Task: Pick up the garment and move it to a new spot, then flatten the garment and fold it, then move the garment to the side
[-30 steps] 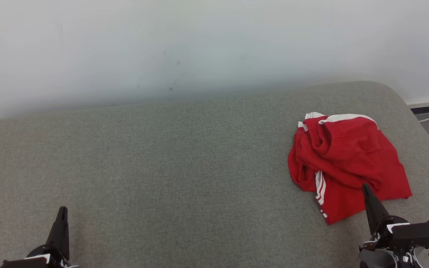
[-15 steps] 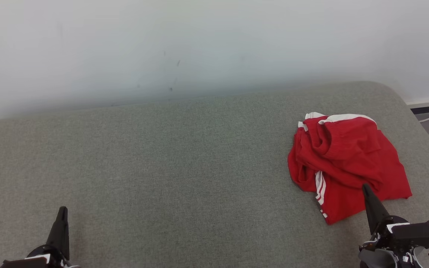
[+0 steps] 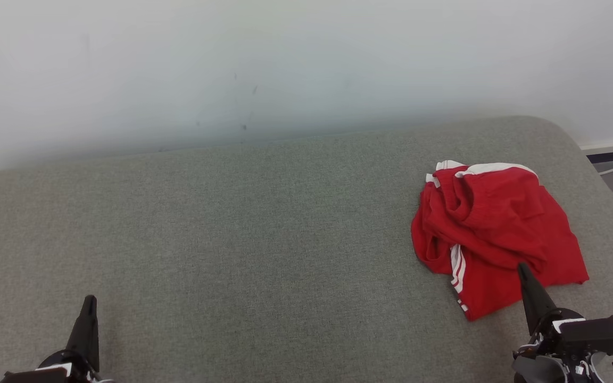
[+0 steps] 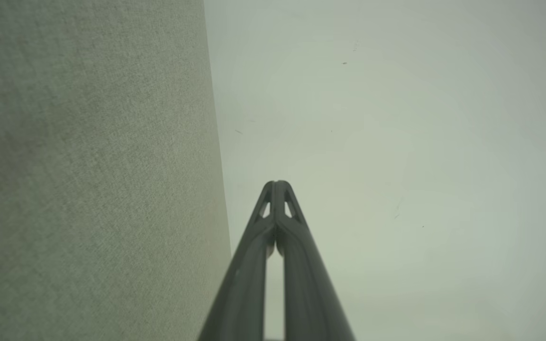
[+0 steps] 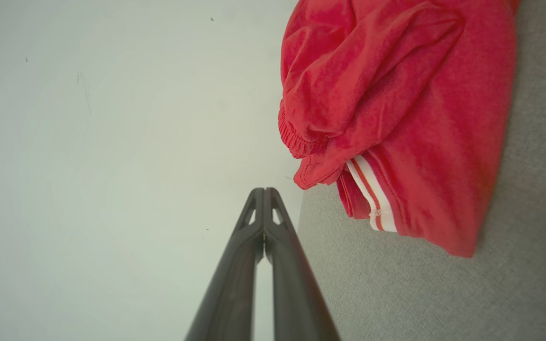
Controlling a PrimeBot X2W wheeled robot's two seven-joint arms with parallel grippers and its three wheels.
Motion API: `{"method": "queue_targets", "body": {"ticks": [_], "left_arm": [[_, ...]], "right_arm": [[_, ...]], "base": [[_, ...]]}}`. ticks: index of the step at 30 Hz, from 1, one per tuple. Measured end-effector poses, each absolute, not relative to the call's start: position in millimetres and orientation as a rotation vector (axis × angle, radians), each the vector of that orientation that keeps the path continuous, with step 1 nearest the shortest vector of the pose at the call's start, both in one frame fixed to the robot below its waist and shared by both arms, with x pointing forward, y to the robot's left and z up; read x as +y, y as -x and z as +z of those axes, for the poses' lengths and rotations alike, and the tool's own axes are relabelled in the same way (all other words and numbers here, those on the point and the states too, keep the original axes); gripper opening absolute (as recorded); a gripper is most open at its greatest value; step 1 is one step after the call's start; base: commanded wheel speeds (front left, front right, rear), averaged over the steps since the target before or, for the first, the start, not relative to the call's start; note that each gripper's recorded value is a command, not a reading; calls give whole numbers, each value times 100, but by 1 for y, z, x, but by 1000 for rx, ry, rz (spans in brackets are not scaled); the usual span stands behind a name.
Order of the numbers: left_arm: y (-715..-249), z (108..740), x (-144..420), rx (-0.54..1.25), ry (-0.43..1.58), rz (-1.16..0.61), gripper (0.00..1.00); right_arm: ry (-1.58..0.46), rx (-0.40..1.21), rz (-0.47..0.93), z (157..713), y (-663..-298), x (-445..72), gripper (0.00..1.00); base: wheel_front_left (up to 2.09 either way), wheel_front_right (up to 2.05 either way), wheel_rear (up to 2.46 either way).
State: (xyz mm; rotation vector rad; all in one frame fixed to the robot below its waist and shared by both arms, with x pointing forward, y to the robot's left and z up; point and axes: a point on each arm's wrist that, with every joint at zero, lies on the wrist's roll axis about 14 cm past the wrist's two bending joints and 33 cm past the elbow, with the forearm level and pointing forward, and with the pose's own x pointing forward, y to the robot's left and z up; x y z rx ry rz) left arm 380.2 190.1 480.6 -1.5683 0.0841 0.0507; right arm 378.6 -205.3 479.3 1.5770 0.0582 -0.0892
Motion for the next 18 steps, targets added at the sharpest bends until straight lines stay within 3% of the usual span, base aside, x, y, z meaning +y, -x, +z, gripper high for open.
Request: {"method": "queue_targets", "body": {"ticks": [18], "left_arm": [[-380,481,190,84,1568,51,0]], "right_arm": [[-1577,58,-89,479,-379,-205,0]], "base": [[0,0,0]]}}
